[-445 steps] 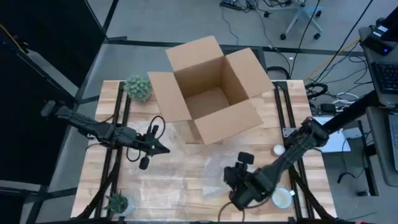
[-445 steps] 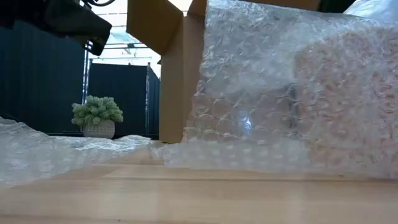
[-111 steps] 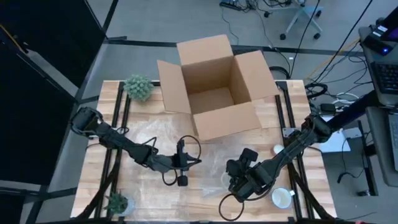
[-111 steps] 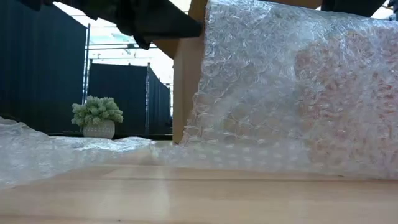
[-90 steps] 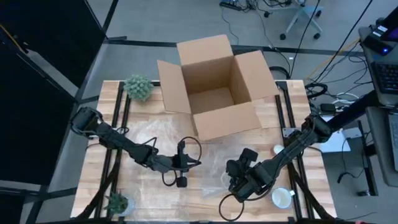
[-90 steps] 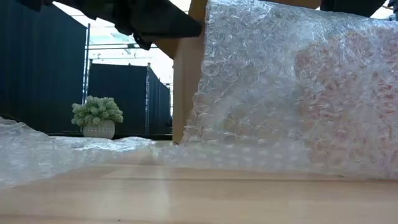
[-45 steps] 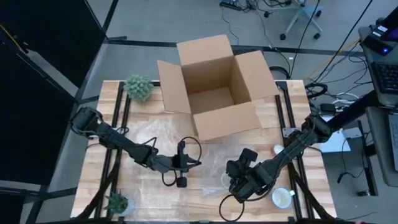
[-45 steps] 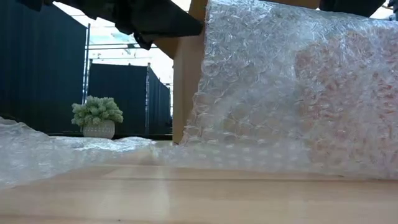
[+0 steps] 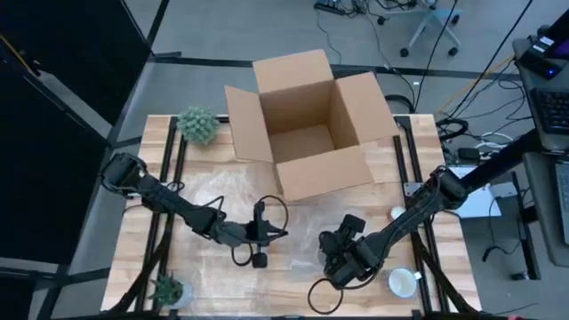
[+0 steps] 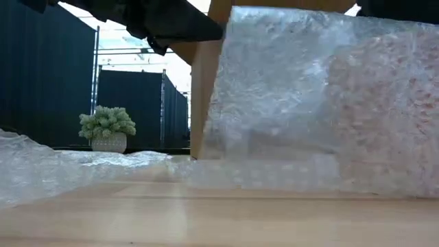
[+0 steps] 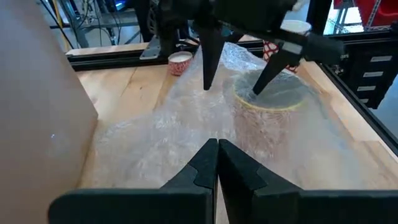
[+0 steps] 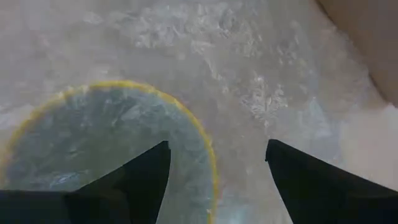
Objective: Wrap mug
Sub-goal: Wrap the orange mug with bubble wrap
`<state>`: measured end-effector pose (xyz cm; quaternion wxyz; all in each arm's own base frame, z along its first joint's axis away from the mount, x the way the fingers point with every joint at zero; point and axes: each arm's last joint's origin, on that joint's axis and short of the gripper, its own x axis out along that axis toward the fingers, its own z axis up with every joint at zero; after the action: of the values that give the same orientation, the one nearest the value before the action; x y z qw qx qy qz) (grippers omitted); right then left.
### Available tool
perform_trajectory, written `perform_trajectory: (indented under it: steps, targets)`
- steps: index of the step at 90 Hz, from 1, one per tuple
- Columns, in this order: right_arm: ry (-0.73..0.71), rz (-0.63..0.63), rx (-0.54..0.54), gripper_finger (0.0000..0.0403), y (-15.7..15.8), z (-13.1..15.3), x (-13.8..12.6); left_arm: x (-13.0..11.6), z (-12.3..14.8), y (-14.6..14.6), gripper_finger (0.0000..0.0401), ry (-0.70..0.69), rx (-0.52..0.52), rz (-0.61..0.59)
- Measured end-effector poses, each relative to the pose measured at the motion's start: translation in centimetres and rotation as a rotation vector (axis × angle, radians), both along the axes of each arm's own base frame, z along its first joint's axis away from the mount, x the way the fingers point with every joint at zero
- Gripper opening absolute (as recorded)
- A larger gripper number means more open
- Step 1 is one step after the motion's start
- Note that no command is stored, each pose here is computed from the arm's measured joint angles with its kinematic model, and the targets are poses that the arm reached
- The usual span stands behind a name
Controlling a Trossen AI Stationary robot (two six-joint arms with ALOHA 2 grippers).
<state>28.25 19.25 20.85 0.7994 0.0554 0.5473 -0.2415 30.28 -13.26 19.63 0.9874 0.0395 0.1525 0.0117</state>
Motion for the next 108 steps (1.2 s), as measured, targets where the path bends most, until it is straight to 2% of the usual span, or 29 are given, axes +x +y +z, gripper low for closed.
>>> perform_trajectory:
  steps: [40, 54, 64, 83, 94, 108]
  targets:
    - [-0.012, 0.000, 0.048, 0.0254, -0.1, -1.3, 0.1, 0.0, 0.0, 0.0, 0.0000, 0.001, 0.001, 0.000]
    - [-0.048, 0.028, 0.103, 0.0254, -0.2, -2.3, 0.5, 0.0, 0.0, 0.0, 0.0000, 0.004, 0.001, 0.000]
    - [-0.030, -0.012, 0.130, 0.0254, -0.7, -2.6, 0.6, 0.0, 0.0, 0.0, 0.0000, 0.004, 0.000, -0.002]
    - [-0.041, -0.017, 0.137, 0.0254, -0.9, -2.7, 0.9, 0.0, 0.1, -0.2, 0.0000, -0.005, -0.073, -0.042]
    - [-0.038, -0.013, 0.124, 0.0254, -1.0, -2.9, 0.9, 0.0, 0.1, -0.4, 0.0000, -0.006, -0.076, -0.050]
    - [-0.034, -0.009, 0.122, 0.0254, -1.0, -2.9, 0.9, 1.6, 0.6, -1.7, 0.0000, -0.024, -0.084, -0.078]
